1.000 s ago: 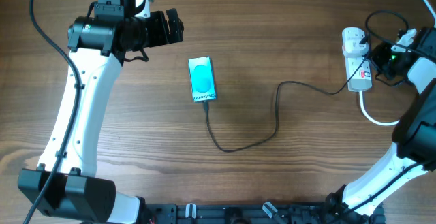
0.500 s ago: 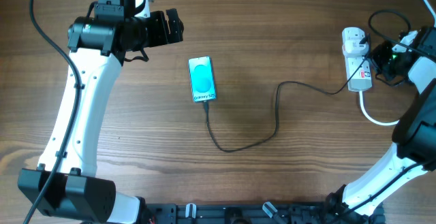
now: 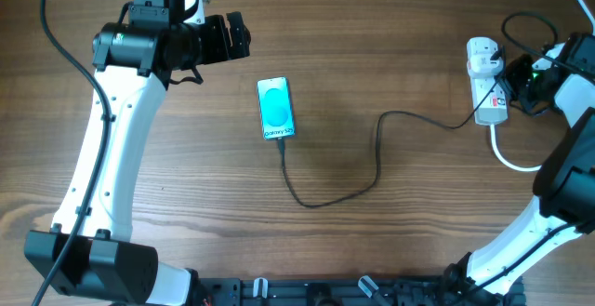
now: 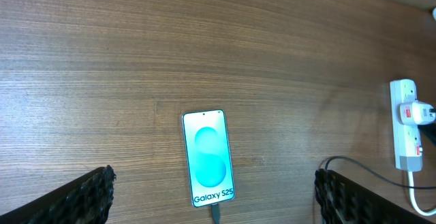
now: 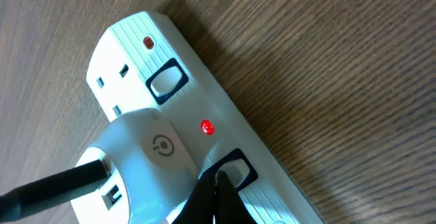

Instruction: Plug charger to phone and switch on socket

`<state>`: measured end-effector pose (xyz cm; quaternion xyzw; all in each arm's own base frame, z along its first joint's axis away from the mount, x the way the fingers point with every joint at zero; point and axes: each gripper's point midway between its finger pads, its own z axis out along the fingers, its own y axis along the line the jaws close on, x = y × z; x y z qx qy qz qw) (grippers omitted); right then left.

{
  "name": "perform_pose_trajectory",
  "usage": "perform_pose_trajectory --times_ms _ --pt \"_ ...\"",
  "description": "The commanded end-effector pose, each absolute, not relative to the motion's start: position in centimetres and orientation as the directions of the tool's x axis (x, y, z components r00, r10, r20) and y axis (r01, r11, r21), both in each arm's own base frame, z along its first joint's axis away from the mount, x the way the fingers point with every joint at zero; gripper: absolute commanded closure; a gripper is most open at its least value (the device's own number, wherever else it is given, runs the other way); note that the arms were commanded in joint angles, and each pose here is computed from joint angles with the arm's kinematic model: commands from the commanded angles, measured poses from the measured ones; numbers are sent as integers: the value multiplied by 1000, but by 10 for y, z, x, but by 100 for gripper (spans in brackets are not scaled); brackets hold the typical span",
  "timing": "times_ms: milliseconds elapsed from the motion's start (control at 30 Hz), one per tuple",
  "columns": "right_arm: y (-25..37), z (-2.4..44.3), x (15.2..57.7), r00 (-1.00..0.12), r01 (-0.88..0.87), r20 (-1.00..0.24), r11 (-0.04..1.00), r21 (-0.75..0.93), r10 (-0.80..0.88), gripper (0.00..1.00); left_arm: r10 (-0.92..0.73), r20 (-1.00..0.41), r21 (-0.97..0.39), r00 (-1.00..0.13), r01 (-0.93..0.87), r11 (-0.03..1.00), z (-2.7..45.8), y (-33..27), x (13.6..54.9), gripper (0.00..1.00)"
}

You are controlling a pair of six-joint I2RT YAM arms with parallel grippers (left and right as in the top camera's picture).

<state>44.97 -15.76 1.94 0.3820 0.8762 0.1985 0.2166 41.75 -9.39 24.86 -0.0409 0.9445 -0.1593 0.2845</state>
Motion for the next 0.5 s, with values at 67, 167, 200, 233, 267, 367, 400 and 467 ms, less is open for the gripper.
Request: perform_pose_trajectory --times_ms 67,167,200,233,267,367,400,467 --pt "-170 3 414 -537 713 -118 524 466 835 96 -171 -521 -315 -836 3 949 246 -91 419 0" --pt "-188 42 407 -499 707 -173 515 485 849 96 -171 -521 -315 -836 3 949 246 -91 419 0" --pt "-189 56 407 -501 690 -199 527 496 842 96 -171 -521 -315 -836 3 949 246 -91 419 0" --pt "-186 78 409 -521 642 -241 561 522 819 96 -171 -522 -315 -836 3 949 246 -91 419 0" --pt "-181 95 411 -535 600 -272 586 545 800 96 -171 -521 -315 -836 3 949 246 -91 419 0" --pt "-142 175 412 -592 368 -381 659 657 710 96 -171 -521 -315 -836 3 949 246 -91 419 0" --pt "-126 197 409 -612 289 -414 678 676 674 96 -171 -521 -315 -836 3 949 246 -91 419 0" --pt "-98 225 400 -645 177 -473 719 672 600 96 -171 -521 -315 -836 3 949 246 -91 419 0"
